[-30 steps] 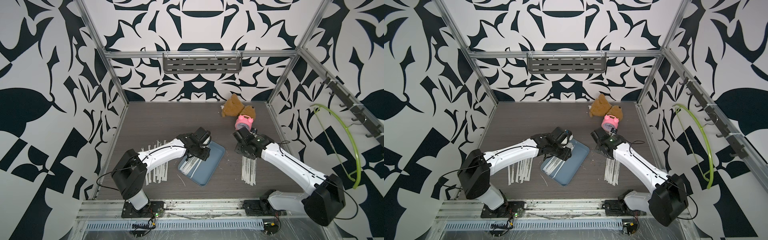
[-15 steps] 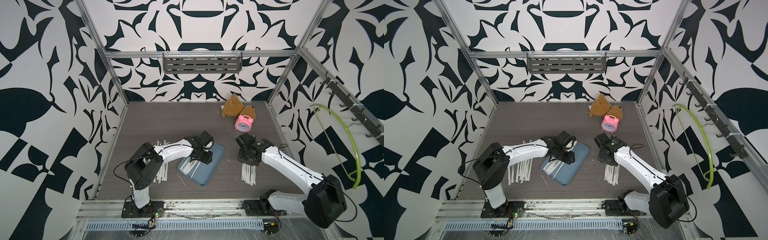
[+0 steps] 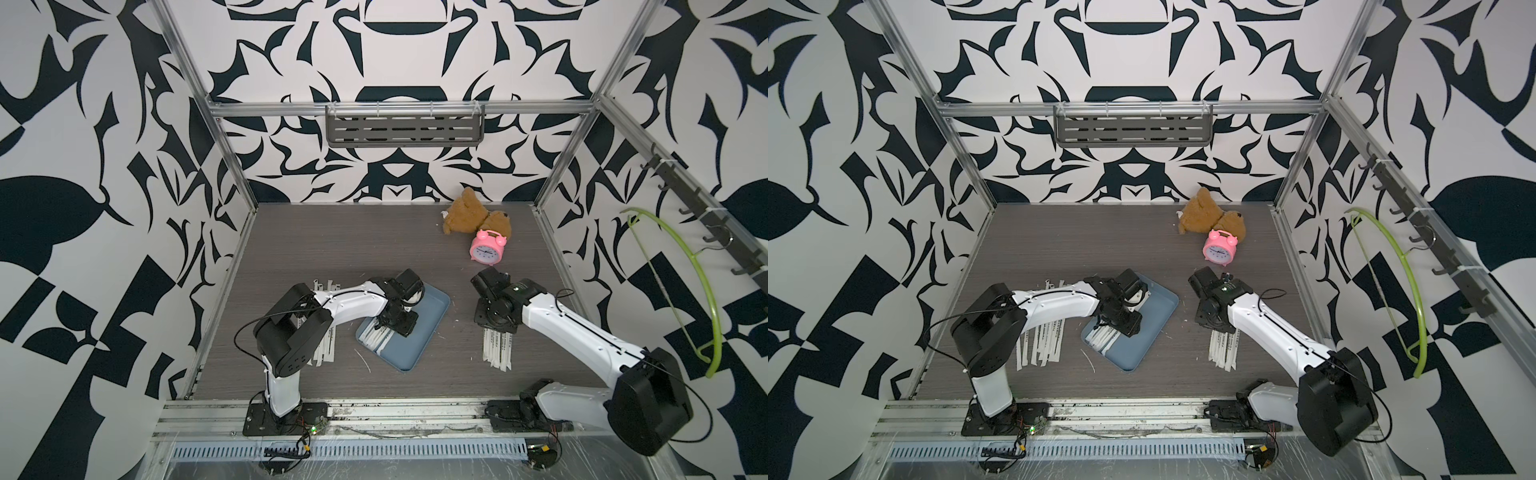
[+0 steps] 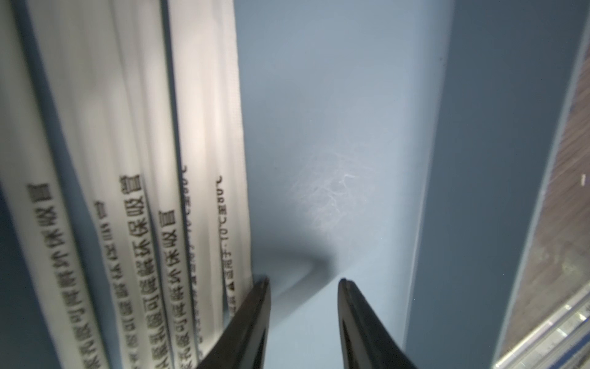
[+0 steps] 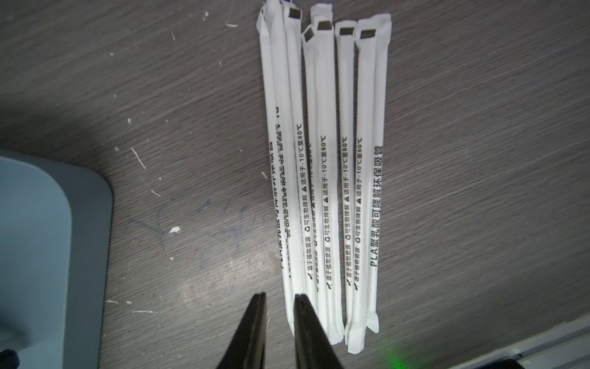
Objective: Put the straws into the storage box
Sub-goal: Pick up the straw from the center of the board.
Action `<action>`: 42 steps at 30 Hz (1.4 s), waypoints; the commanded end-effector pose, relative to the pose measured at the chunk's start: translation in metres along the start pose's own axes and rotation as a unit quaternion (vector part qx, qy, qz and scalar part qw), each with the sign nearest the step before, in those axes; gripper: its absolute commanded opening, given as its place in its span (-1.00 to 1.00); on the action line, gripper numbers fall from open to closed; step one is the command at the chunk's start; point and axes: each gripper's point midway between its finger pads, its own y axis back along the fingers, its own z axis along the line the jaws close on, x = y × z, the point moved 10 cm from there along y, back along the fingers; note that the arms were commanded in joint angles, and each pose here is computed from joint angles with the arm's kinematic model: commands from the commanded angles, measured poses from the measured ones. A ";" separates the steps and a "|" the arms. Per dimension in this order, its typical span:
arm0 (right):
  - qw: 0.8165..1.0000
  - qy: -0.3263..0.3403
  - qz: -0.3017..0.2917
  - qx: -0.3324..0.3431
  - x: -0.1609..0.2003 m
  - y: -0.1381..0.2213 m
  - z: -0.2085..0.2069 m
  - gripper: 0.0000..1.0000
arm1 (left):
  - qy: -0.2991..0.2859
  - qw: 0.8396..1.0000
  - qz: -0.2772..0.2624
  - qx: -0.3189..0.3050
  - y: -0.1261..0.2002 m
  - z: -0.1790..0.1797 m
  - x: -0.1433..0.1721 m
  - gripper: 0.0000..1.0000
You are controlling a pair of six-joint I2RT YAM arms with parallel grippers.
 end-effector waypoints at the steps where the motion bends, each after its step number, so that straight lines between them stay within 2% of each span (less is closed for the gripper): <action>1: 1.000 0.003 -0.004 0.011 -0.002 0.001 -0.004 -0.57 | -0.006 1.000 0.007 -0.009 0.011 0.001 0.002 -0.18; 10: 0.999 0.010 0.031 0.035 -0.011 -0.013 -0.018 -0.62 | -0.009 0.998 -0.063 0.031 0.063 -0.015 -0.010 -0.18; 14: 0.998 0.025 0.056 -0.002 -0.018 -0.023 -0.002 -0.56 | 0.000 0.994 -0.106 -0.014 0.083 -0.008 -0.011 -0.10; 18: 0.997 0.045 0.060 -0.010 -0.028 -0.031 0.011 -0.43 | 0.046 0.987 -0.147 -0.053 0.098 0.015 -0.007 0.04; 22: 0.995 0.062 0.074 -0.007 -0.034 -0.046 0.020 -0.42 | 0.091 0.976 -0.184 -0.068 0.114 0.041 0.001 0.13; 29: 0.994 0.058 0.086 0.016 -0.039 -0.063 0.019 -0.47 | 0.102 0.975 -0.179 -0.078 0.117 0.056 0.009 0.14; 38: 0.997 0.047 0.066 0.011 -0.043 -0.045 0.013 -0.46 | 0.100 0.978 -0.169 -0.075 0.109 0.058 0.006 0.14; 42: 0.996 0.047 0.075 0.017 -0.044 -0.054 0.010 -0.46 | 0.098 0.979 -0.162 -0.076 0.106 0.058 0.003 0.14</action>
